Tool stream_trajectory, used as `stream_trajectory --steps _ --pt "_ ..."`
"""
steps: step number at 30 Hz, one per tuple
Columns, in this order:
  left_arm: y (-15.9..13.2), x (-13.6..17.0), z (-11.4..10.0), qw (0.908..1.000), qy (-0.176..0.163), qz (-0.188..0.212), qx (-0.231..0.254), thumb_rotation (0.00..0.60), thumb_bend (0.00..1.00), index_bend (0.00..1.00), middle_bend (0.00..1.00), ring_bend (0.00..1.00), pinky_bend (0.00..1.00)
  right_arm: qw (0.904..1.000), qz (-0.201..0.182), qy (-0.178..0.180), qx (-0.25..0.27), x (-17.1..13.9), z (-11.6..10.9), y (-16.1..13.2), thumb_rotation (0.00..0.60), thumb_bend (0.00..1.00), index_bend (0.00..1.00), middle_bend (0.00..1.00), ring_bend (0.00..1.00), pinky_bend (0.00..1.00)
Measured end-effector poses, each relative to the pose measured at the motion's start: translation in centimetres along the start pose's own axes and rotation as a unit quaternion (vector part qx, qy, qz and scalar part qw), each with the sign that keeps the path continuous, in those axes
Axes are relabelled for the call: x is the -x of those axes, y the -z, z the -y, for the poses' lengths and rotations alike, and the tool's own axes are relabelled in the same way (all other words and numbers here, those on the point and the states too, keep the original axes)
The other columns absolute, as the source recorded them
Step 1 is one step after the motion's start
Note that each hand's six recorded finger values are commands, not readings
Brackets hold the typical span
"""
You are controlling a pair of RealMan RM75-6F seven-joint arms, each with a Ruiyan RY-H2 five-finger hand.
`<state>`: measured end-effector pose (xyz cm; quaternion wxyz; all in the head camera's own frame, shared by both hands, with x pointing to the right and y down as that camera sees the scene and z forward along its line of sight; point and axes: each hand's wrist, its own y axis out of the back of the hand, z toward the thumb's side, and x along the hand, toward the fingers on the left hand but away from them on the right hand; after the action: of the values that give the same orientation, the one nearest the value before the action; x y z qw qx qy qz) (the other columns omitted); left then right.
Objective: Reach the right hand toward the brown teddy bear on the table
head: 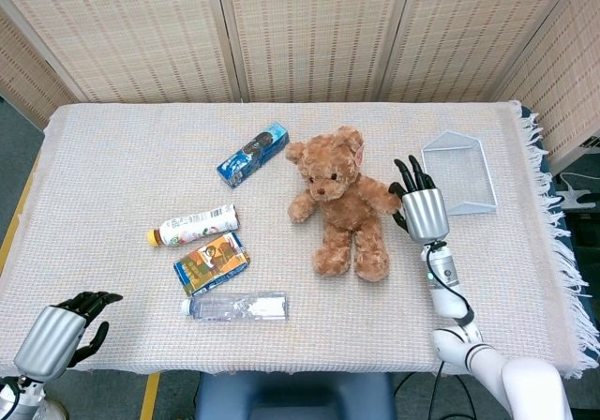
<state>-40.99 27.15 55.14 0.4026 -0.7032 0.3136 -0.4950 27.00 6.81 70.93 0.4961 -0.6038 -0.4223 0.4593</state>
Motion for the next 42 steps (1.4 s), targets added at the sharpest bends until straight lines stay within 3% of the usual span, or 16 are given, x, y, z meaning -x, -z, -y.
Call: stream_trajectory --steps 5,14,23,31,39,42 --pt "-0.1 0.0 0.0 1.0 0.001 0.001 0.0 0.6 0.52 0.29 0.35 0.36 0.65 0.9996 0.005 0.027 0.003 0.3 -0.8 0.1 0.6 0.28 0.53 0.11 0.0 0.34" --pt "-0.1 0.0 0.1 1.0 0.003 0.0 -0.001 0.6 0.52 0.29 0.35 0.36 0.65 0.9996 -0.004 -0.026 0.013 -0.7 1.3 0.3 0.6 0.28 0.53 0.11 0.0 0.34" --pt "-0.1 0.0 0.1 1.0 0.004 0.0 0.002 0.6 0.52 0.29 0.35 0.36 0.65 0.9991 -0.003 0.038 0.018 -0.5 -1.0 0.1 0.6 0.28 0.53 0.11 0.0 0.34" --pt "-0.2 -0.1 0.2 1.0 0.006 0.0 0.0 0.6 0.52 0.29 0.36 0.36 0.65 0.9995 -0.016 -0.013 0.022 -1.4 0.8 -0.3 0.6 0.28 0.53 0.11 0.0 0.34" --pt "-0.1 -0.1 0.2 1.0 0.008 0.0 -0.002 0.6 0.52 0.29 0.36 0.36 0.66 0.9992 -0.012 0.031 0.02 -1.1 -0.8 -0.2 0.6 0.28 0.51 0.11 0.0 0.34" --pt "-0.1 -0.1 0.2 0.9999 0.01 0.0 -0.001 0.6 0.52 0.29 0.36 0.36 0.66 0.9994 -0.012 0.022 0.025 -1.1 -0.5 -0.1 0.6 0.28 0.52 0.11 0.0 0.34"
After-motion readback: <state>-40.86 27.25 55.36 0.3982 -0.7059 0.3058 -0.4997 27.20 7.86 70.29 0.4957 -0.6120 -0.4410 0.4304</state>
